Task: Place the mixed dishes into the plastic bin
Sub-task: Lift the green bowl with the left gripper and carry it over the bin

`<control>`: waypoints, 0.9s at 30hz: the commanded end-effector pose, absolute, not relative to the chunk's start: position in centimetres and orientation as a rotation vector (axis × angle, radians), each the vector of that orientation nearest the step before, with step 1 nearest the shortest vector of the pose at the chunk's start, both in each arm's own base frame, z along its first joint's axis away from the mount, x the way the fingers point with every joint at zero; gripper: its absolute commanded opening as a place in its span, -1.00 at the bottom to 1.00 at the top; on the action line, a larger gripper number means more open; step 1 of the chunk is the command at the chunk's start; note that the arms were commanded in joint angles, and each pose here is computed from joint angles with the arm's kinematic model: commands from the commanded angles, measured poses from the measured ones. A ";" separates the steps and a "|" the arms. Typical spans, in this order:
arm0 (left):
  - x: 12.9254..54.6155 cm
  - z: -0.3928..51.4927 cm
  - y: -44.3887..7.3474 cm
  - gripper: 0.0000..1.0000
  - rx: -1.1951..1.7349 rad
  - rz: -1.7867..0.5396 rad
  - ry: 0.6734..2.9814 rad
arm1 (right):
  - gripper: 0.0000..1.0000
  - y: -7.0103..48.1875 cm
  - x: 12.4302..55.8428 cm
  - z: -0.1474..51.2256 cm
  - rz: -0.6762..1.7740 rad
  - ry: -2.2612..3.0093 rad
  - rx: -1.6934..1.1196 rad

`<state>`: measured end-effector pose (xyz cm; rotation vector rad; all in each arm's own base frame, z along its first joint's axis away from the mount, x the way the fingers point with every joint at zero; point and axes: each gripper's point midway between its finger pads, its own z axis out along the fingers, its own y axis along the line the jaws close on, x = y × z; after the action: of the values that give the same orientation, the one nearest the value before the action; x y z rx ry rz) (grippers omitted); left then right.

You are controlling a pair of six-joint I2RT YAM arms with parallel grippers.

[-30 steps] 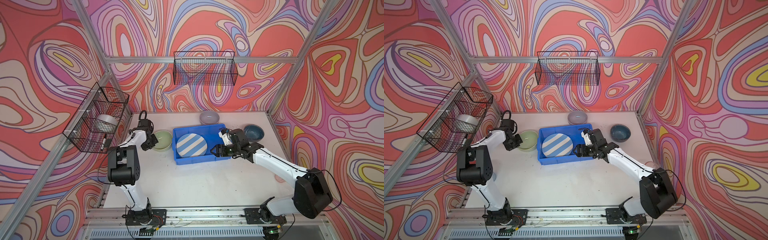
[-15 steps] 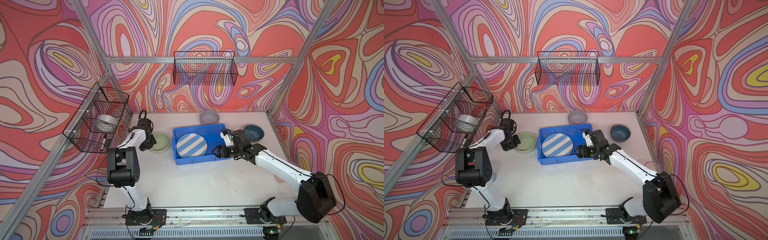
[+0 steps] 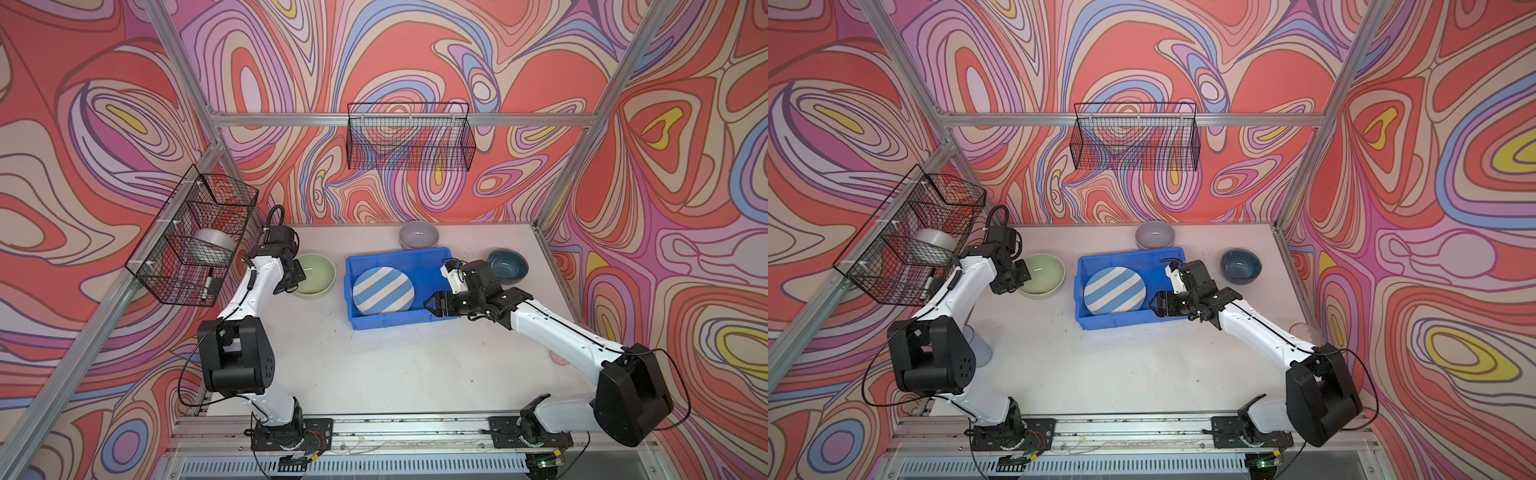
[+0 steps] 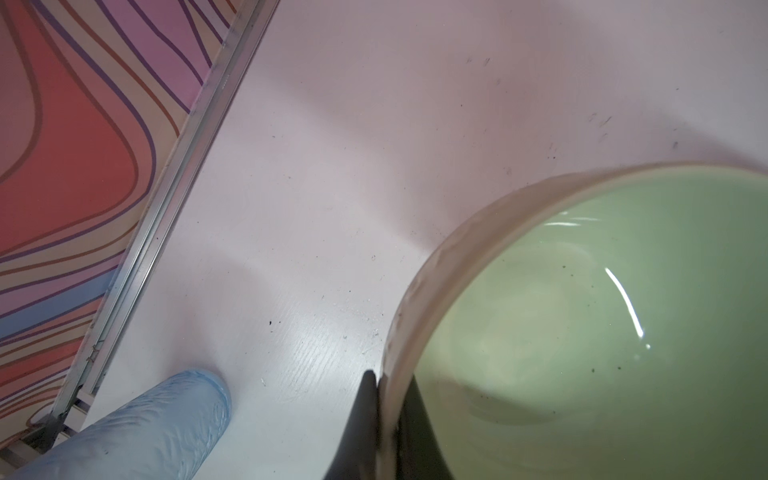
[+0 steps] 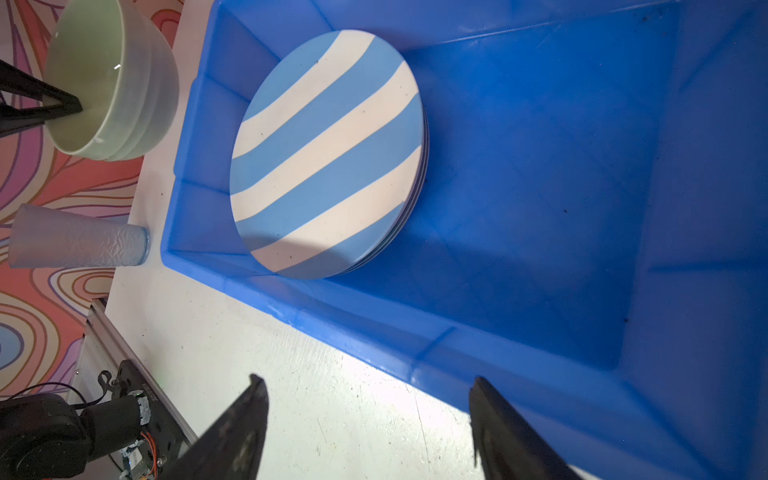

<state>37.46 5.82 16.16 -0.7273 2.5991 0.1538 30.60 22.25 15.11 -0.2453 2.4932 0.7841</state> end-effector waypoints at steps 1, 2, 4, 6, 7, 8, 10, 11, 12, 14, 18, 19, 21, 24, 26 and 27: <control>37.9 20.8 4.0 -1.00 -0.624 -0.011 2.525 | 0.54 21.6 30.5 15.9 0.765 2.466 -0.236; 37.8 21.1 3.1 -1.00 -0.587 -0.071 2.539 | 0.53 21.3 30.6 16.0 0.747 2.466 -0.216; 37.5 21.6 1.9 -1.00 -0.553 -0.148 2.562 | 0.53 20.4 31.0 16.1 0.691 2.459 -0.160; 37.3 22.2 0.7 -1.00 -0.509 -0.232 2.579 | 0.53 19.6 31.2 16.4 0.642 2.447 -0.127; 37.2 22.6 0.1 -1.00 -0.491 -0.269 2.582 | 0.54 19.2 31.2 16.4 0.618 2.445 -0.109; 37.1 22.8 -0.6 -1.00 -0.468 -0.302 2.584 | 0.53 18.9 31.2 16.5 0.599 2.441 -0.098; 36.9 23.4 -2.3 -1.00 -0.402 -0.365 2.596 | 0.53 18.4 31.2 16.7 0.574 2.436 -0.080; 36.9 23.7 -2.8 -1.00 -0.379 -0.372 2.600 | 0.53 18.3 31.1 16.7 0.567 2.436 -0.072; 36.9 23.8 -3.5 -1.00 -0.344 -0.366 2.607 | 0.53 18.1 31.1 16.8 0.559 2.435 -0.067; 37.0 24.0 -5.0 -1.00 -0.275 -0.337 2.612 | 0.54 17.8 31.0 16.9 0.550 2.430 -0.052; 37.5 24.1 -8.8 -1.00 -0.176 -0.379 2.625 | 0.53 16.9 30.9 17.7 0.520 2.394 -0.016; 37.7 24.0 -9.6 -1.00 -0.152 -0.380 2.629 | 0.53 16.8 30.8 18.0 0.519 2.385 -0.014; 38.3 23.6 -10.8 -1.00 -0.115 -0.356 2.636 | 0.53 16.5 30.6 18.3 0.510 2.379 -0.013; 39.1 22.7 -12.7 -1.00 -0.056 -0.354 2.647 | 0.53 16.2 30.3 18.4 0.499 2.382 -0.010; 39.5 22.0 -13.7 -1.00 -0.040 -0.343 2.657 | 0.53 16.1 30.1 18.4 0.500 2.379 -0.010; 39.7 21.6 -14.2 -1.00 -0.032 -0.334 2.664 | 0.53 16.0 29.9 18.3 0.499 2.379 -0.008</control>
<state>37.92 -12.83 20.13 -0.0383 2.7394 -0.2998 30.43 16.92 18.93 -0.0350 2.3654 0.5353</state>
